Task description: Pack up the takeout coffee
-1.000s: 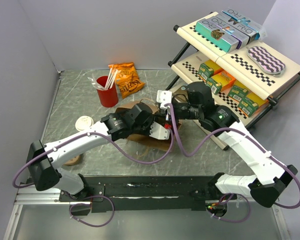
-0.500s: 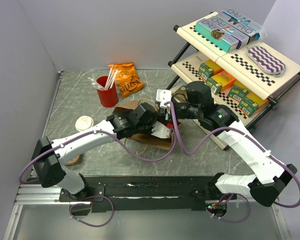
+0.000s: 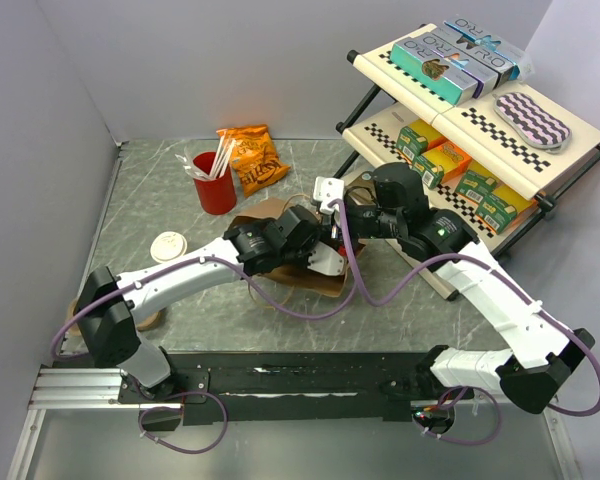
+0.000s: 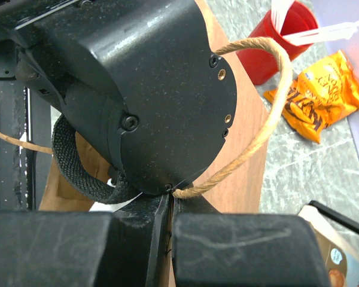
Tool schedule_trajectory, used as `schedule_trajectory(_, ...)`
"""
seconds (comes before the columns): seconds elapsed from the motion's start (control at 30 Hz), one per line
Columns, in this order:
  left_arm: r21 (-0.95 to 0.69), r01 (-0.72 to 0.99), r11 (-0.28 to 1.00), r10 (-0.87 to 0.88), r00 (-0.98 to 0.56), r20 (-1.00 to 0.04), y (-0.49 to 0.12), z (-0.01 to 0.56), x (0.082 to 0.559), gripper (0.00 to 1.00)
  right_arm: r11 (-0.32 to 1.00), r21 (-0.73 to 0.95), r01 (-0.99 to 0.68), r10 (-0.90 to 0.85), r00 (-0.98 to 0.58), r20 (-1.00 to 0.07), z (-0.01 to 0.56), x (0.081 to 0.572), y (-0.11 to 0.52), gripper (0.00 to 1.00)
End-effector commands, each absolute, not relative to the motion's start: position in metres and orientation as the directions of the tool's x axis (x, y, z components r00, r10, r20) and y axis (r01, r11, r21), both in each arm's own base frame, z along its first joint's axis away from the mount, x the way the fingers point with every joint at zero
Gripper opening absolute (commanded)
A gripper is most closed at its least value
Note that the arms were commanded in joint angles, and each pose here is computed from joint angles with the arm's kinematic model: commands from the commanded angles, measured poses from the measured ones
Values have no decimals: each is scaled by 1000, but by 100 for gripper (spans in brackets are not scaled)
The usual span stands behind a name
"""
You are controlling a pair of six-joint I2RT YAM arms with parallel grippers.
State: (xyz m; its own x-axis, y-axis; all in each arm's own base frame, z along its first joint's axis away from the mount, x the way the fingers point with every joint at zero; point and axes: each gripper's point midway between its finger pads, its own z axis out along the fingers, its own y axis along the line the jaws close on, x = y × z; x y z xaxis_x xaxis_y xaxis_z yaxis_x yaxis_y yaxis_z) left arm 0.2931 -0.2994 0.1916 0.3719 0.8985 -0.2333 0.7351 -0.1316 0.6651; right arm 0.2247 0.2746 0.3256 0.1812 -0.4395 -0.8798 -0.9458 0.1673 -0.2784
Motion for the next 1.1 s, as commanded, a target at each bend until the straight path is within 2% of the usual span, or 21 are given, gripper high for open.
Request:
schedule_trajectory(0.0, 671, 733, -110, 865, 404, -299, -329, 200, 288, 1, 126, -250, -960, -330, 197, -923, 339, 210, 294, 0)
schedule_trajectory(0.13, 623, 769, -142, 856, 412, -312, -330, 185, 273, 1, 144, -273, -951, -318, 217, -923, 339, 214, 295, 0)
schedule_trajectory(0.2, 609, 778, -154, 850, 419, -320, -333, 184, 264, 1, 218, -286, -933, -317, 210, -925, 337, 228, 292, 0)
schedule_trajectory(0.27, 614, 775, -152, 852, 417, -316, -332, 187, 263, 1, 285, -250, -925, -309, 159, -938, 335, 242, 286, 0)
schedule_trajectory(0.37, 615, 772, -159, 858, 416, -300, -327, 184, 262, 1, 317, -184, -931, -289, 90, -953, 338, 252, 283, 0)
schedule_trajectory(0.5, 627, 765, -146, 848, 423, -319, -329, 176, 262, 1, 292, -169, -941, -265, 90, -960, 345, 248, 286, 0)
schedule_trajectory(0.73, 696, 716, -57, 905, 332, -267, -329, 168, 294, 1, 238, -127, -963, -266, 61, -962, 344, 232, 286, 0)
schedule_trajectory(1.07, 804, 588, 83, 922, 261, -286, -330, 202, 323, 1, 231, -93, -969, -275, 27, -961, 340, 224, 282, 0)
